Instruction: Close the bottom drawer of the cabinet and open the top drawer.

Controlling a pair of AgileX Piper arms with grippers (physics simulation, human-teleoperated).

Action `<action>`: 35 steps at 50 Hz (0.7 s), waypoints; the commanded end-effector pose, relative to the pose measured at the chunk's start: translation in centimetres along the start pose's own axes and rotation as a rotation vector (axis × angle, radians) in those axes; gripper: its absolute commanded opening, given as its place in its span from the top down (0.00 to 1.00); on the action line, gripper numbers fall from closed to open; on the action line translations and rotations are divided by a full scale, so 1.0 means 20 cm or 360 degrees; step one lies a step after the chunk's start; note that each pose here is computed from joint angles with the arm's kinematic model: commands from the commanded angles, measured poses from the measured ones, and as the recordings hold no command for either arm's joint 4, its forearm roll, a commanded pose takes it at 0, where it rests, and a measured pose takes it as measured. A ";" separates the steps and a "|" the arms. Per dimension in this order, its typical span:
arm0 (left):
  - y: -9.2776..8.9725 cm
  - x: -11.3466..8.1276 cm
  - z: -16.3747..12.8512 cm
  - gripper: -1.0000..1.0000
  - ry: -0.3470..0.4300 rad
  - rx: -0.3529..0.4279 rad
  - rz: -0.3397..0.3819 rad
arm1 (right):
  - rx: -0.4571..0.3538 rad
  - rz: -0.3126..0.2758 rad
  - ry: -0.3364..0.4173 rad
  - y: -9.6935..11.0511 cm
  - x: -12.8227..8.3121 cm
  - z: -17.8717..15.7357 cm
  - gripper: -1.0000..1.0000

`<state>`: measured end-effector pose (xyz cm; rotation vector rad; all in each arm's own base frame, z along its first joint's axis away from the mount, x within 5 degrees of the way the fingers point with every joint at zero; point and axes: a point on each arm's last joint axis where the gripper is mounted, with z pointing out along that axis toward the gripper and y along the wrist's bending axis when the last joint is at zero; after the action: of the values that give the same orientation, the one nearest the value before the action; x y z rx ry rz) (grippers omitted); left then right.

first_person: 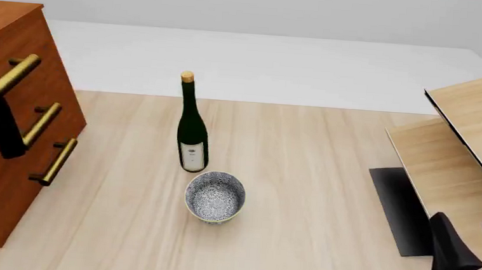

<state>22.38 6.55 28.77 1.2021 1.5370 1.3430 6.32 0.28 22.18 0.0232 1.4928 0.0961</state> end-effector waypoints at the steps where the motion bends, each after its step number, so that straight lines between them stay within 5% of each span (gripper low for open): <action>1: -0.04 0.02 0.00 1.00 0.0028 0.0054 0.0005 | -0.0007 -0.0002 0.0001 0.00 0.00 0.00 0.00; 35: -0.01 -0.09 0.01 1.00 -0.0120 0.0004 0.0055 | 0.0008 0.0016 -0.0002 0.00 0.00 -0.01 0.00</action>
<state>22.34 5.91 28.88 1.1983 1.5168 1.3270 6.21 0.26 22.16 0.0308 1.4924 0.1002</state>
